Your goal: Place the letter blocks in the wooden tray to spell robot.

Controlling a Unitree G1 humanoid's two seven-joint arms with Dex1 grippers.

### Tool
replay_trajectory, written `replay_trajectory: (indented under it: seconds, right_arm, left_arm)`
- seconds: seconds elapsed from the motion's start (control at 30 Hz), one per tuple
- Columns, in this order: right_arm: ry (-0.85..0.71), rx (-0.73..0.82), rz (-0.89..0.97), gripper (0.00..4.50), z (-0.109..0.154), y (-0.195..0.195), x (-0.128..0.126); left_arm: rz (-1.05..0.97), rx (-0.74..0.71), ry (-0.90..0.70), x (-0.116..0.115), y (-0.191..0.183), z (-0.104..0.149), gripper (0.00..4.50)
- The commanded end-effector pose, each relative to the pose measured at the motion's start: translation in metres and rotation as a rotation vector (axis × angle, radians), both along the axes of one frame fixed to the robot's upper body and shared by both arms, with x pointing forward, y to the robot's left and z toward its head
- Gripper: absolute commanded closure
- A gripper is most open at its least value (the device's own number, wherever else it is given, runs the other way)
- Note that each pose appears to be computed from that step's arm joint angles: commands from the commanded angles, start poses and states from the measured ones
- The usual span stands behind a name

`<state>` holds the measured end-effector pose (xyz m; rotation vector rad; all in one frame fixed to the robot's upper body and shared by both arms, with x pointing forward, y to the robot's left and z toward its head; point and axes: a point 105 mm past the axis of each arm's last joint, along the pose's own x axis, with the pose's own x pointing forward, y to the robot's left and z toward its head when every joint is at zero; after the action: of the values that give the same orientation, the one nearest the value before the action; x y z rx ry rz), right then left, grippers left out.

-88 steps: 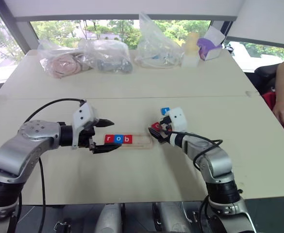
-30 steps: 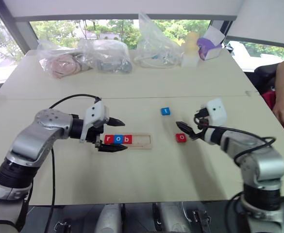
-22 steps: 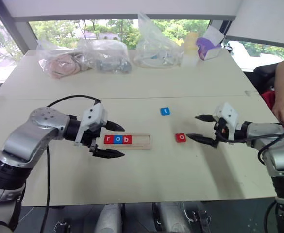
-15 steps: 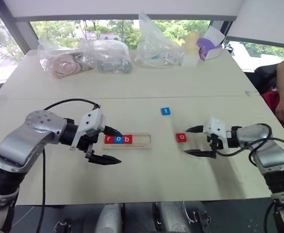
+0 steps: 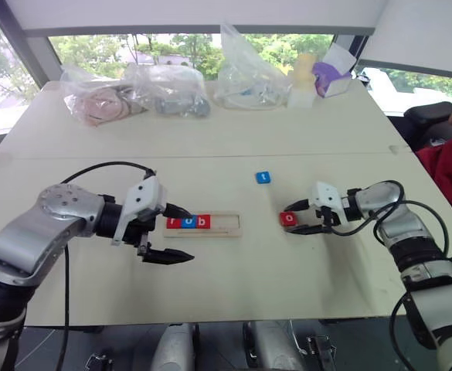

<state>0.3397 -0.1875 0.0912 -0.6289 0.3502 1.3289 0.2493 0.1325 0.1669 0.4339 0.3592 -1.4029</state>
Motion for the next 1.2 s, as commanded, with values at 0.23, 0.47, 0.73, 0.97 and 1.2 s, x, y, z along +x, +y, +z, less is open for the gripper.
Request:
replay_trajectory:
  seconds: [0.23, 0.47, 0.73, 0.97, 1.2]
  right_arm:
    - [0.051, 0.242, -0.047, 3.33, 0.059, 0.047, 0.004]
    - [-0.082, 0.156, -0.053, 3.33, 0.062, 0.104, 0.004]
    - [-0.074, 0.127, -0.036, 3.33, 0.054, 0.136, -0.005]
    - [-0.024, 0.123, 0.012, 3.33, 0.042, 0.154, -0.017]
    - [-0.007, 0.109, 0.024, 3.33, 0.028, 0.161, -0.019]
  left_arm:
    - [0.122, 0.059, -0.056, 0.01, 0.034, 0.007, 0.0]
    - [0.219, 0.106, -0.053, 0.013, 0.064, 0.007, 0.0]
    - [0.215, 0.073, -0.051, 0.008, 0.054, 0.005, 0.0]
    - [0.228, 0.058, -0.058, 0.006, 0.048, 0.003, 0.0]
    - [0.233, 0.053, -0.055, 0.006, 0.045, 0.003, 0.0]
